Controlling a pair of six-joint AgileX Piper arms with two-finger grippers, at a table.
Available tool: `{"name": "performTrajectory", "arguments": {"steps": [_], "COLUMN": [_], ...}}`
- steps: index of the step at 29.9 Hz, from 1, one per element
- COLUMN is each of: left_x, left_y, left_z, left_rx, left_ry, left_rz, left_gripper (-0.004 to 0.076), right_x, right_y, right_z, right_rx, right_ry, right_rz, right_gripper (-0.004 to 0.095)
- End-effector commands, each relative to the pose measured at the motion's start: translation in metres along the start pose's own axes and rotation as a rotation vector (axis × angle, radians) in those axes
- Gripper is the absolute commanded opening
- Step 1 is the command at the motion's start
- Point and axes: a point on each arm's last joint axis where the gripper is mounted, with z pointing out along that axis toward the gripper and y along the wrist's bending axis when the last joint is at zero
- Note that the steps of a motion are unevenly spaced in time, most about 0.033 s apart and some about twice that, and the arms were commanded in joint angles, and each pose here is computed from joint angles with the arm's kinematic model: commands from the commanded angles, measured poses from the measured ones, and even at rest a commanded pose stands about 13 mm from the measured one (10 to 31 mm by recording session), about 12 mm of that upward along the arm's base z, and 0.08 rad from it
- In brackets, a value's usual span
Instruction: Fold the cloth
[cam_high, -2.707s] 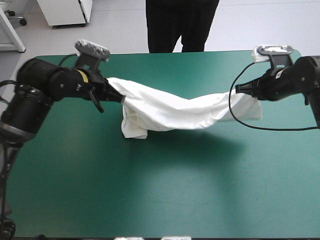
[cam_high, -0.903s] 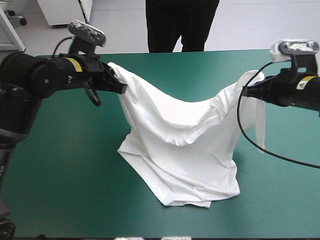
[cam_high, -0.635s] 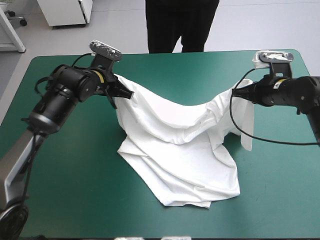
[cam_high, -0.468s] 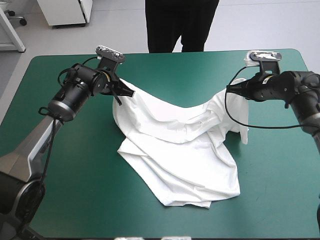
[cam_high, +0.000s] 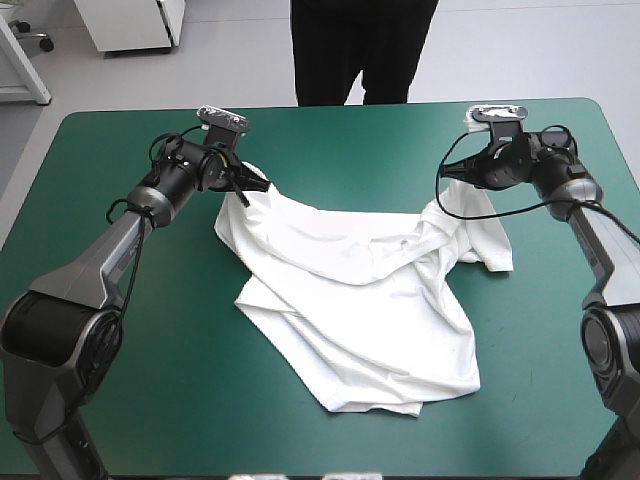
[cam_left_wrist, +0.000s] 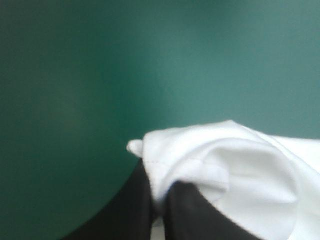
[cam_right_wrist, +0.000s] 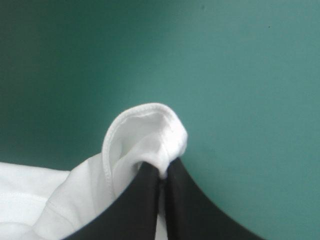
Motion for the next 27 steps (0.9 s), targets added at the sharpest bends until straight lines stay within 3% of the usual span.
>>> {"name": "performTrajectory", "arguments": {"steps": [1, 4, 6, 8, 10, 16, 27], "left_x": [-0.019, -0.018, -0.018, -0.017, -0.019, -0.025, 0.002], "left_y": [0.005, 0.004, 0.004, 0.004, 0.006, 0.015, 0.029], "left_z": [-0.023, -0.02, -0.022, -0.028, -0.04, -0.092, -0.211], "left_rx": [-0.011, -0.008, 0.0, 0.003, 0.002, -0.018, -0.027], "left_ry": [-0.136, -0.123, -0.123, -0.105, -0.077, -0.081, -0.035], "left_rz": [-0.011, -0.012, -0.025, -0.032, -0.043, -0.052, 0.009], "left_gripper": [0.0015, 0.0174, 0.0346, 0.0504, 0.0598, 0.0548, 0.0454], "right_x": [-0.019, -0.017, -0.016, -0.015, -0.014, -0.013, 0.011], "right_y": [0.001, 0.001, 0.001, 0.003, 0.003, 0.006, 0.015], "right_z": [-0.024, -0.024, -0.024, -0.029, -0.037, -0.085, -0.177], "right_rx": [0.002, 0.002, -0.005, -0.016, -0.02, -0.026, -0.097], "right_ry": [-0.105, -0.078, -0.068, -0.052, -0.042, -0.057, 0.0], "right_rz": [-0.014, -0.014, -0.006, 0.014, 0.016, 0.007, 0.011], "right_gripper": [0.0072, 0.0347, 0.055, 0.0642, 0.0631, 0.0513, 0.0513]}}
